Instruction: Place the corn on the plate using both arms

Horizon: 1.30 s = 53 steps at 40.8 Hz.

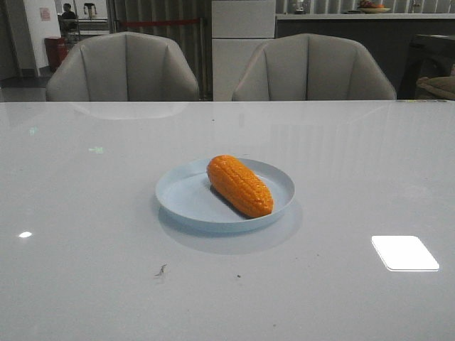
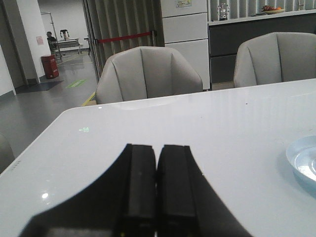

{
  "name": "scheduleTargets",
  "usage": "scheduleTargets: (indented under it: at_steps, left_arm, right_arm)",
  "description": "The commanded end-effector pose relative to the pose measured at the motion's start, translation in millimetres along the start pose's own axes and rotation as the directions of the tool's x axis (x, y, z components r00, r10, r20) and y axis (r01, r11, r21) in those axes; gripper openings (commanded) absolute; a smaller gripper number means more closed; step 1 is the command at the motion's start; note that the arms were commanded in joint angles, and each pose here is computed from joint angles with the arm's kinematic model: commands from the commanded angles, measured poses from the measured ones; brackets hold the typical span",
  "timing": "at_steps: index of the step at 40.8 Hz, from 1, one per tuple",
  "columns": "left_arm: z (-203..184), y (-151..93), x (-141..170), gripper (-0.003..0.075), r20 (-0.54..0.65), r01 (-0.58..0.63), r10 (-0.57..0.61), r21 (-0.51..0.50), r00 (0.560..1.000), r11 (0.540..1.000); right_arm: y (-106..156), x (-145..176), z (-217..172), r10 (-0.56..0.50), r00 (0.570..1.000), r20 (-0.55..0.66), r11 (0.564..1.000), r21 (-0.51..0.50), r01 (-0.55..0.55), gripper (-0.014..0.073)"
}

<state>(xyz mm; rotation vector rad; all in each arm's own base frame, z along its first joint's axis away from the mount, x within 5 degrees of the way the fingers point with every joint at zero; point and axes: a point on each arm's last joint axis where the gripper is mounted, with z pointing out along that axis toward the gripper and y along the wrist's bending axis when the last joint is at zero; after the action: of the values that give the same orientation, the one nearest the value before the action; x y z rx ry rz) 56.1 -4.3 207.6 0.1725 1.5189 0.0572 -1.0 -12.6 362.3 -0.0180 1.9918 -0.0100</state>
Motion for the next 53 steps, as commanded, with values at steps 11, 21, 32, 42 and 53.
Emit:
scheduleTargets:
  at_steps: [11, 21, 32, 42, 53]
  left_arm:
    - [-0.2, -0.8, 4.9, 0.0096, 0.058, 0.018, -0.017, -0.007, 0.998, 1.000]
    - [-0.2, -0.8, 4.9, 0.0096, 0.058, 0.018, -0.017, -0.007, 0.998, 1.000]
    - [-0.2, -0.8, 4.9, 0.0096, 0.058, 0.018, -0.017, -0.007, 0.998, 1.000]
    - [-0.2, -0.8, 4.9, 0.0096, 0.058, 0.018, -0.017, -0.007, 0.998, 1.000]
    - [-0.2, -0.8, 4.9, 0.0096, 0.058, 0.018, -0.017, -0.007, 0.998, 1.000]
  right_arm:
    - [-0.5, -13.3, -0.6, -0.008, 0.997, 0.076, 1.000, 0.014, 0.007, 0.0608]
    - [3.6, -13.6, -0.3, 0.019, 0.997, 0.080, 0.999, -0.033, -0.016, 0.0589]
    - [9.8, -19.2, 22.9, 0.024, 0.959, 0.283, 0.997, -0.072, -0.004, 0.0194]
    - [18.8, -0.9, 66.4, 0.009, 0.850, 0.526, 0.994, -0.094, 0.048, 0.0057]
    - [20.6, 39.0, 97.3, 0.012, 0.717, 0.697, 0.997, -0.062, 0.045, 0.0057]
